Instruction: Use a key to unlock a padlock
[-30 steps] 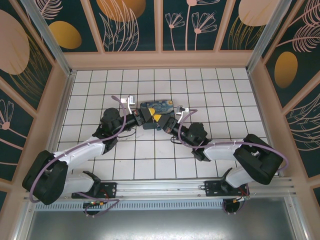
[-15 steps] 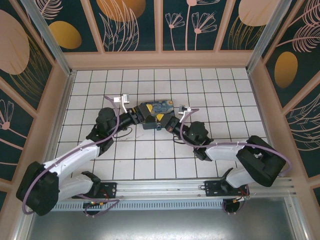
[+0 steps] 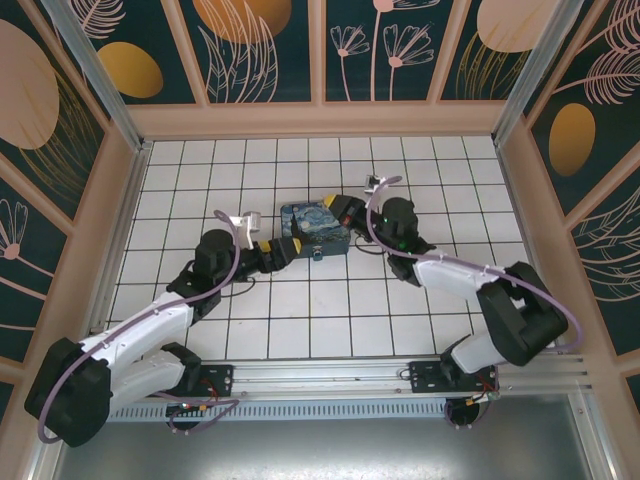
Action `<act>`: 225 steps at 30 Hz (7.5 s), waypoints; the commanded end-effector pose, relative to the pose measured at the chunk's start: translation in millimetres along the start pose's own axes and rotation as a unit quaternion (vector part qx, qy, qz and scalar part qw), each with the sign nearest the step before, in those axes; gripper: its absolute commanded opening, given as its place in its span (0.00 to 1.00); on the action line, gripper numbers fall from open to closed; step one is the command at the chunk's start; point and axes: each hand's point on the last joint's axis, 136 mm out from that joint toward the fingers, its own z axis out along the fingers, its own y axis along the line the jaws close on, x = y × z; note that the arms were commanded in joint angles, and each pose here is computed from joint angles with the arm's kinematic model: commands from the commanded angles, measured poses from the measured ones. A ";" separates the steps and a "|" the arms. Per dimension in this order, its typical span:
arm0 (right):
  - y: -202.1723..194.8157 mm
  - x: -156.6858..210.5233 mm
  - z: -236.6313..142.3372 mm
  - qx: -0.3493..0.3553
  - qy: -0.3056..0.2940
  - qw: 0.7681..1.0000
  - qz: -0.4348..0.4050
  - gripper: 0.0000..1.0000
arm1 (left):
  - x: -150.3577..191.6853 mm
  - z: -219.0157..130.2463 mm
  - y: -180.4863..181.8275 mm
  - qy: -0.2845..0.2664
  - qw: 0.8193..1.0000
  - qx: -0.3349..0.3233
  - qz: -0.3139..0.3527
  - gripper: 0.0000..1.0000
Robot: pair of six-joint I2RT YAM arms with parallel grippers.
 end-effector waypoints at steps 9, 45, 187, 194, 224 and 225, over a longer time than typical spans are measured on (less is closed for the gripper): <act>-43.7 -5.1 38.1 0.025 0.075 0.997 0.010 0.00 | 50.5 26.3 30.8 0.043 0.999 -0.014 0.006 0.83; -93.9 16.3 36.5 0.059 0.051 0.994 0.080 0.00 | 59.7 70.8 43.9 0.066 0.995 0.008 0.077 0.69; -115.0 38.9 43.1 0.082 0.076 0.989 0.097 0.00 | 50.6 147.9 94.0 0.034 0.998 -0.048 0.021 0.01; -78.5 15.9 41.3 0.061 0.059 0.994 0.064 0.00 | 49.3 141.8 81.7 0.047 0.999 -0.023 -0.003 0.00; -66.0 127.4 -95.3 0.043 0.055 0.997 0.026 0.00 | 31.4 105.8 14.2 0.097 0.986 0.097 -0.092 0.00; -67.6 129.1 -96.8 0.044 0.053 0.997 0.027 0.00 | 30.4 104.9 12.4 0.098 0.986 0.100 -0.094 0.00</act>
